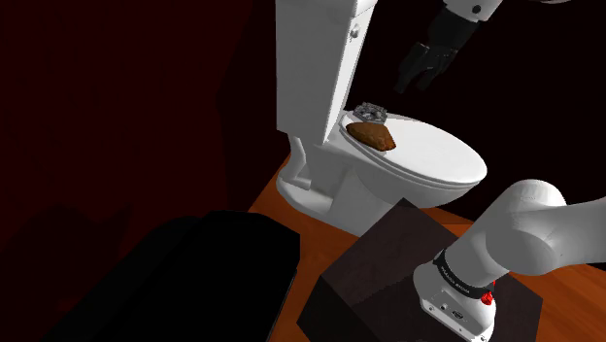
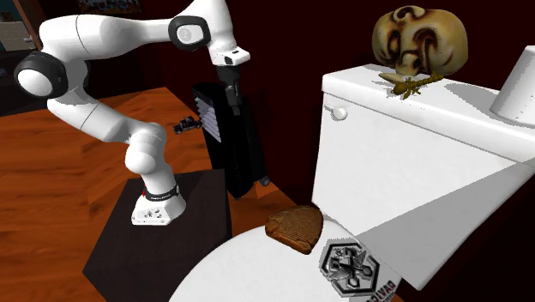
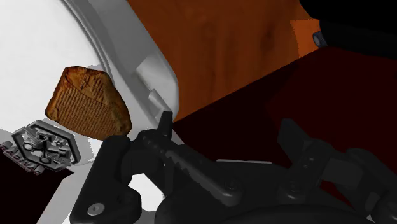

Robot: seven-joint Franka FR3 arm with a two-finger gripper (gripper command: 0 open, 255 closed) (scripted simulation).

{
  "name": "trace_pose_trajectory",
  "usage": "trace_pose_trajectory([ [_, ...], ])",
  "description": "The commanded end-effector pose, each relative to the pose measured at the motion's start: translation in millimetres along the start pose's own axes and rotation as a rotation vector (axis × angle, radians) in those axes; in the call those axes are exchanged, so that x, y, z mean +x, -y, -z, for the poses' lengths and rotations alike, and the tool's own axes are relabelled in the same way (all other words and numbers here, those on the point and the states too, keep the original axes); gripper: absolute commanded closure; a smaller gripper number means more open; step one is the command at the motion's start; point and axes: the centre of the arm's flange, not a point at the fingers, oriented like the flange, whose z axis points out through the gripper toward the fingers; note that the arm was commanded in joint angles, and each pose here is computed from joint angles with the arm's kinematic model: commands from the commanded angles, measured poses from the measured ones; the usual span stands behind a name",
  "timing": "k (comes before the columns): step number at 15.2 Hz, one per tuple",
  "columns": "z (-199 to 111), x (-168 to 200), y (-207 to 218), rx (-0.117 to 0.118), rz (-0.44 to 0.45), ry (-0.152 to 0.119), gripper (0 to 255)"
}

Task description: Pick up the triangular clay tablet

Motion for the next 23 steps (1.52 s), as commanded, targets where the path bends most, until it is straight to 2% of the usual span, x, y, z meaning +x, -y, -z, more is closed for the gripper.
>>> trace_pose_trajectory([
  [1, 0.0, 0.0, 0.0, 0.000, 0.000, 0.000, 0],
  [12, -151.9, 29.3, 40.1, -0.455, 0.137, -0.032, 0],
  [23, -306.0, 62.7, 13.5, -0.910, 0.274, -0.064, 0],
])
